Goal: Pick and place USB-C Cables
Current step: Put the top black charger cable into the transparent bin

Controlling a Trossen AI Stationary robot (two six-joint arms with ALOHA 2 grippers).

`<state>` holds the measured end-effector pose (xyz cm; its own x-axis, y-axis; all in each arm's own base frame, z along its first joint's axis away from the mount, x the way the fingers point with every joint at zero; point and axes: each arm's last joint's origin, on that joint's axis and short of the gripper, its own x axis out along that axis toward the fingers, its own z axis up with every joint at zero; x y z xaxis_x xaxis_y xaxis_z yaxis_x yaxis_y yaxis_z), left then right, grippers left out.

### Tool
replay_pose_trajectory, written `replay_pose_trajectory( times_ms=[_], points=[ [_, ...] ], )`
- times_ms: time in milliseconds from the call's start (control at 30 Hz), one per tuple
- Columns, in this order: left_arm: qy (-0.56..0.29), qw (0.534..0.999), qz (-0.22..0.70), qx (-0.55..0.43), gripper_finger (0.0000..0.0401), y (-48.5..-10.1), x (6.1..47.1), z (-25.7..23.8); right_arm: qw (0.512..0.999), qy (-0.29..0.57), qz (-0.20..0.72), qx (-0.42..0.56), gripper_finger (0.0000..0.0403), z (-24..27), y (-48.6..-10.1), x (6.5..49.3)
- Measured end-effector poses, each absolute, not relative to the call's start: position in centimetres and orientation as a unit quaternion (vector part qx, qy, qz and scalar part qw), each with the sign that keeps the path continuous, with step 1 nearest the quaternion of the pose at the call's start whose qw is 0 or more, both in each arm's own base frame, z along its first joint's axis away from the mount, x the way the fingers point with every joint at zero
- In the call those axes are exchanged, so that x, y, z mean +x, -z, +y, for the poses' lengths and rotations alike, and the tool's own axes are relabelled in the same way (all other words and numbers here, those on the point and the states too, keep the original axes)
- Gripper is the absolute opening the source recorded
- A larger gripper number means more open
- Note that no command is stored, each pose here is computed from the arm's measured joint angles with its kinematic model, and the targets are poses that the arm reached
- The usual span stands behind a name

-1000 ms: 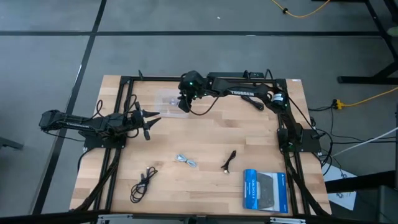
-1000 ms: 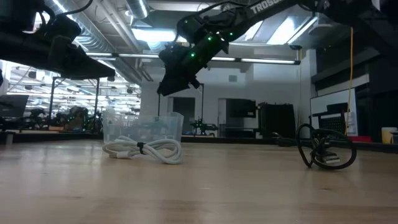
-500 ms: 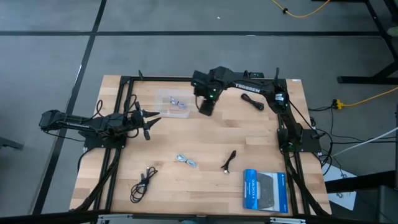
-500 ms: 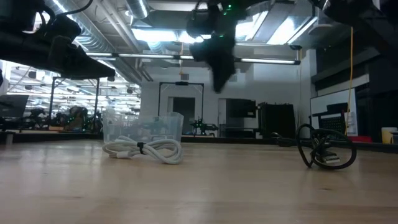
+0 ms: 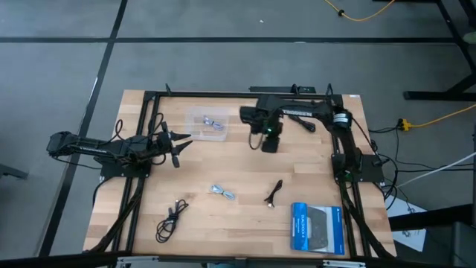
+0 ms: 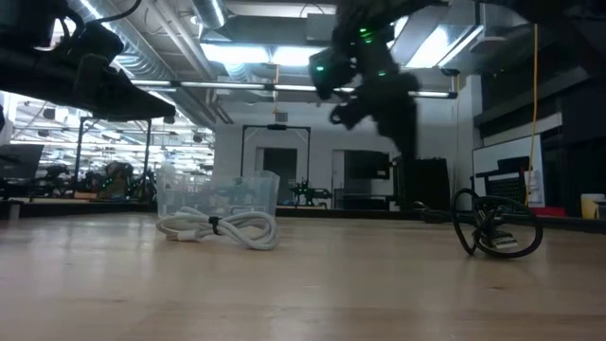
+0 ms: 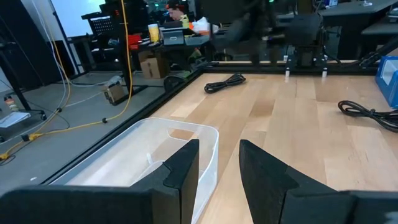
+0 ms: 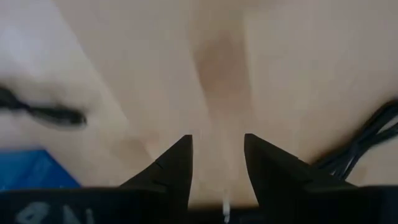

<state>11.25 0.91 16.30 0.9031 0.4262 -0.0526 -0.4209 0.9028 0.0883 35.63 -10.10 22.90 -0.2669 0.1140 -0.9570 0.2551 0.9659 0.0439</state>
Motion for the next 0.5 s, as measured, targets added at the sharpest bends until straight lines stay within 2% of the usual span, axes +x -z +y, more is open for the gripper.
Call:
replay_pose_trajectory(
  times_ms=[100, 233, 500],
  points=[
    [-0.217, 0.975, 0.035, 0.038, 0.0108, -16.3, 11.2, 0.9, 0.584, 0.058, 0.802, 0.116, 0.0149, -9.1, -23.5, 33.3],
    [-0.217, 0.975, 0.035, 0.038, 0.0108, -16.3, 11.2, 0.9, 0.588, 0.099, 0.792, 0.131, 0.0149, -7.9, -24.6, 30.2],
    [-0.217, 0.975, 0.035, 0.038, 0.0108, -16.3, 11.2, 0.9, 0.698, 0.152, 0.690, 0.116, 0.0149, -6.2, -25.0, 24.2]
  ],
)
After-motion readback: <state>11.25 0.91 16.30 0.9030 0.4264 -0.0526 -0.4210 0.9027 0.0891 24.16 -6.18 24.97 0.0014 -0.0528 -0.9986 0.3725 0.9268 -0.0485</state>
